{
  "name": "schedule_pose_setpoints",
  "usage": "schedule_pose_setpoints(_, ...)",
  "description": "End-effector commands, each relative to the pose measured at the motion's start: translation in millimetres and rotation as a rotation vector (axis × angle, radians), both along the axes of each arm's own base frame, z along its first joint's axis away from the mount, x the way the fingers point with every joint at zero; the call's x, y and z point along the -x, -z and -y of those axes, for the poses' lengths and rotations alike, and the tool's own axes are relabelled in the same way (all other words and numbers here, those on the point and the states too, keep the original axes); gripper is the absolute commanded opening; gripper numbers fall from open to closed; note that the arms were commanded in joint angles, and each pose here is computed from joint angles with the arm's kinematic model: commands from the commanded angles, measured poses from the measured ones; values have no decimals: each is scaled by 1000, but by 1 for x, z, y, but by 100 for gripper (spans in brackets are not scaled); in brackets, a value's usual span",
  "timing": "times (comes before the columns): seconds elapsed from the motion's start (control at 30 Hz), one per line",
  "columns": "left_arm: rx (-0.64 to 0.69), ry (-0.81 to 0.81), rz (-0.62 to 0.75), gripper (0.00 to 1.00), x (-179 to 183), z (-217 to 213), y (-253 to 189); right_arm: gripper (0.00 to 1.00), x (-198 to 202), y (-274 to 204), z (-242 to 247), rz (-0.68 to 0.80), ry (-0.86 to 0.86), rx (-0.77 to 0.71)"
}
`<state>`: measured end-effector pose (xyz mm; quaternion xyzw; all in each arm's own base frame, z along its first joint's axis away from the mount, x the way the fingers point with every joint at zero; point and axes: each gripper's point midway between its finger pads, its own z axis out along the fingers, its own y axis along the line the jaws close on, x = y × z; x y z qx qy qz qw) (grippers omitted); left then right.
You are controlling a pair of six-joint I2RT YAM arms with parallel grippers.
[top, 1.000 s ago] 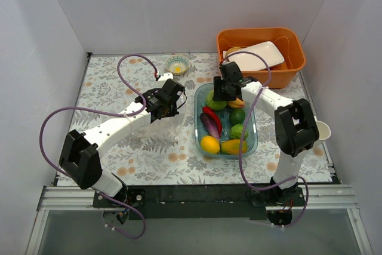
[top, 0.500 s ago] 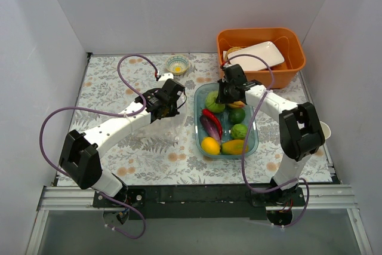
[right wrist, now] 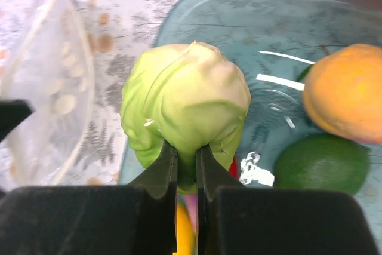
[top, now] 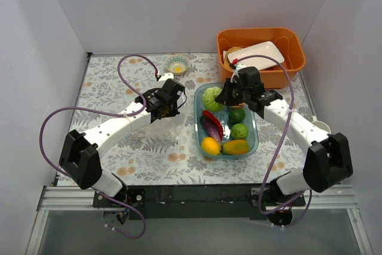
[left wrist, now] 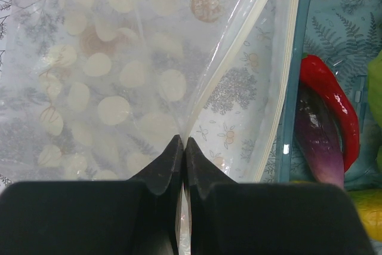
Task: Place the food in the zip-top bag and seal the zipper
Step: Pick up the fake vegetable from the bin, then place the fake vegetable in the zipper food storage bag.
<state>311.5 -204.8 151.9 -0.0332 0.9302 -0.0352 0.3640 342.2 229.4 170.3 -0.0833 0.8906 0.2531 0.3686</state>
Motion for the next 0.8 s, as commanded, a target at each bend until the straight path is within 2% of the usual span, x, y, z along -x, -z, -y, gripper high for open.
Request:
schedule_pose_setpoints(0.0,48,9,49,0,-5,5,-22,1,25,-41,-34,41,-102,-216)
schedule_pose_setpoints(0.13,61,19,48,0,-6,9,-23,1,41,-57,-62,46,-181,-303)
schedule_pose_setpoints(0.27,73,30,45,0,-5,12,-24,1,48,-62,-83,62,-233,-320)
schedule_pose_setpoints(0.6,117,54,60,0,-4,19,-35,1,49,-30,-112,-12,-272,-308)
schedule_pose_setpoints(0.67,127,63,64,0,-4,21,-38,1,45,-23,-113,-19,-252,-280)
schedule_pose_setpoints(0.77,129,64,61,0,-3,21,-38,1,40,-10,-108,-59,-214,-160)
